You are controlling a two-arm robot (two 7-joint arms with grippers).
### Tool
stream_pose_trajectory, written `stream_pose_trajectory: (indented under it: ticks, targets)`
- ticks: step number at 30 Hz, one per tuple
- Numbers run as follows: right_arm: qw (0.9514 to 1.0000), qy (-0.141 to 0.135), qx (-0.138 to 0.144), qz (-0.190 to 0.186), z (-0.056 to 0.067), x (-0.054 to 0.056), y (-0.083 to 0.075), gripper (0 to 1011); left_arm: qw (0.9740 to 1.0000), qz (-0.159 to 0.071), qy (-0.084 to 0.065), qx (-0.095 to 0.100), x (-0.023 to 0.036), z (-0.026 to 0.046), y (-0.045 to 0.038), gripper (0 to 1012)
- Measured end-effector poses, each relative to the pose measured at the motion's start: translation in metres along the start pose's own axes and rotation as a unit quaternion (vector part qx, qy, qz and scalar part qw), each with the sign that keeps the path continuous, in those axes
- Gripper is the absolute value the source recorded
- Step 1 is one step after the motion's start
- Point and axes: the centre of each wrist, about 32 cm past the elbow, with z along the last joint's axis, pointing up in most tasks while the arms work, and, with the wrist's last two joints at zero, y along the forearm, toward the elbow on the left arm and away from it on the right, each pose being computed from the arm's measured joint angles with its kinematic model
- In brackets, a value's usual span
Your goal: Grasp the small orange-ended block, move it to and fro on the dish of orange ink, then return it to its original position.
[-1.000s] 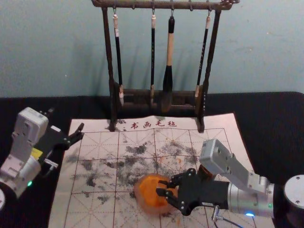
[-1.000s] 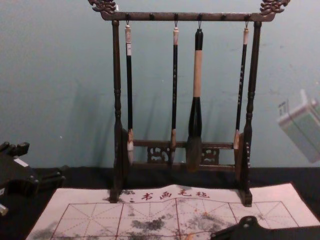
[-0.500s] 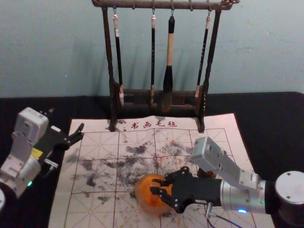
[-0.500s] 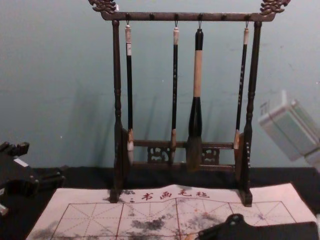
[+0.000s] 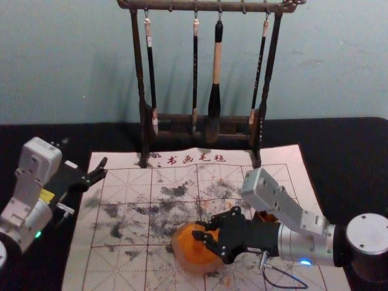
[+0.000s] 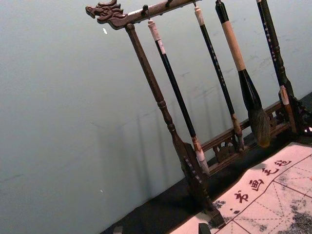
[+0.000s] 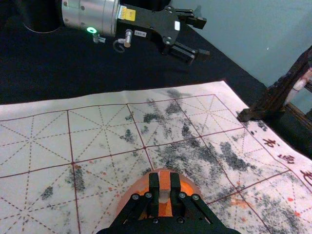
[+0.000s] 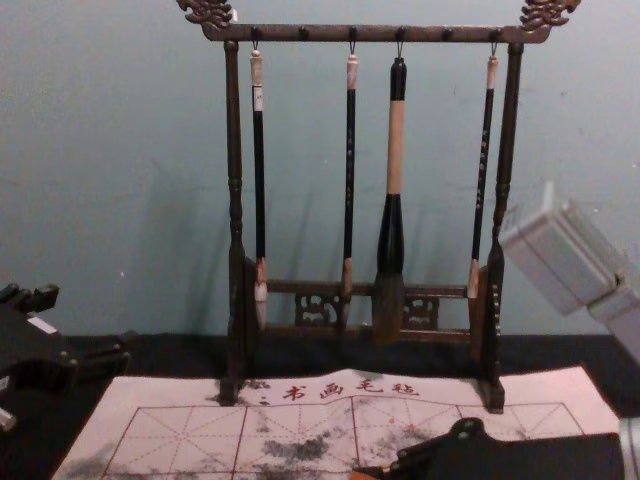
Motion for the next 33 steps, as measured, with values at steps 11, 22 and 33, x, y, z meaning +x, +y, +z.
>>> stream_pose_trajectory:
  ticks: [11, 22, 33]
  targets:
    - [0.9999, 0.002, -0.004, -0.013, -0.003, 0.004, -0.005, 94, 1.0000, 0.000, 0.000, 0.000, 0.0000, 0.0000, 0.0000, 1001]
    - [0.9996, 0.007, -0.006, -0.026, -0.004, 0.006, -0.021, 95, 1.0000, 0.000, 0.000, 0.000, 0.0000, 0.0000, 0.0000, 1001]
    - [0.9999, 0.008, -0.006, -0.006, -0.005, -0.003, -0.031, 95, 1.0000, 0.000, 0.000, 0.000, 0.0000, 0.0000, 0.0000, 1001]
